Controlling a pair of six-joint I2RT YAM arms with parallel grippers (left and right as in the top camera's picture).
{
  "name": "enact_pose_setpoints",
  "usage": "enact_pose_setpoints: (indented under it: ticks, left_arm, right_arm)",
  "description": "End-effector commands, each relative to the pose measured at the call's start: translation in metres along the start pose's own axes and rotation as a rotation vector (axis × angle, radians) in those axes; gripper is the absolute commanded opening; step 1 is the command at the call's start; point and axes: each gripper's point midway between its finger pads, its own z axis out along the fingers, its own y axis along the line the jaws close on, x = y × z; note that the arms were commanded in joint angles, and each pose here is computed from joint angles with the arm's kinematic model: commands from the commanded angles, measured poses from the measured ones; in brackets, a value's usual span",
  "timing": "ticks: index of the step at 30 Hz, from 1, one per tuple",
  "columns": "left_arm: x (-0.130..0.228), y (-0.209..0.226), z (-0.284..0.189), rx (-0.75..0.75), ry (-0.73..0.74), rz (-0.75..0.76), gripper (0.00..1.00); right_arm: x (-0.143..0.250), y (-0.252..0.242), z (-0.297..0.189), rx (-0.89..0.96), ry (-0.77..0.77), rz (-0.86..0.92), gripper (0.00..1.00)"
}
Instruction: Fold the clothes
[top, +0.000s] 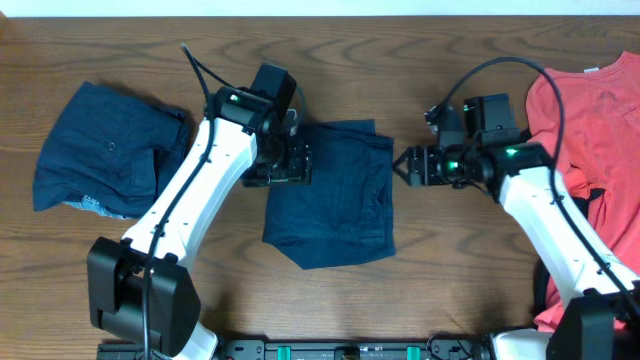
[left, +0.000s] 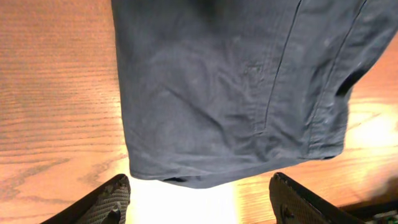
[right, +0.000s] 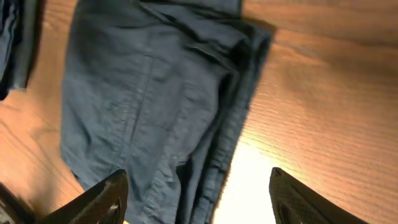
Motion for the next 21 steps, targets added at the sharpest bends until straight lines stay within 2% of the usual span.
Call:
enact_pose_setpoints:
  ticks: [1, 3, 5, 6, 9, 10, 11, 12, 17, 20, 21]
  left_arm:
    - [0.006, 0.005, 0.011, -0.013, 0.022, 0.05, 0.73]
    - [0.01, 0.008, 0.02, -0.017, 0.037, 0.06, 0.72]
    - [0.016, 0.012, 0.03, -0.022, 0.057, 0.055, 0.71]
    - [0.02, 0.014, 0.035, -0.025, 0.066, 0.053, 0.69]
    - [0.028, 0.019, 0.052, -0.024, 0.084, 0.051, 0.64]
    - [0.03, 0.019, 0.058, -0.021, 0.086, 0.053, 0.61]
    - [0.032, 0.02, 0.063, -0.018, 0.087, 0.055, 0.59]
    - [0.035, 0.02, 0.07, -0.013, 0.089, 0.06, 0.57]
    - [0.045, 0.021, 0.099, 0.001, 0.077, 0.086, 0.55]
    - [0.049, 0.023, 0.11, 0.004, 0.067, 0.094, 0.56]
    - [0.05, 0.024, 0.112, 0.004, 0.068, 0.094, 0.56]
  right_arm:
    - [0.018, -0.003, 0.026, 0.05, 0.083, -0.023, 0.71]
    - [0.026, -0.009, 0.039, 0.089, 0.121, 0.006, 0.69]
    - [0.032, -0.01, 0.052, 0.085, 0.154, 0.011, 0.6]
    - [0.033, -0.009, 0.058, 0.076, 0.164, 0.014, 0.51]
    - [0.039, -0.002, 0.081, 0.029, 0.196, 0.007, 0.33]
    - [0.041, -0.004, 0.087, 0.033, 0.203, 0.013, 0.23]
    - [0.043, -0.009, 0.093, 0.062, 0.209, 0.032, 0.08]
    - [0.044, -0.019, 0.097, 0.11, 0.208, 0.06, 0.01]
    - [0.033, -0.076, 0.089, 0.411, 0.12, 0.178, 0.01]
    - [0.023, -0.084, 0.083, 0.439, 0.08, 0.175, 0.01]
    - [0.02, -0.083, 0.081, 0.429, 0.073, 0.166, 0.05]
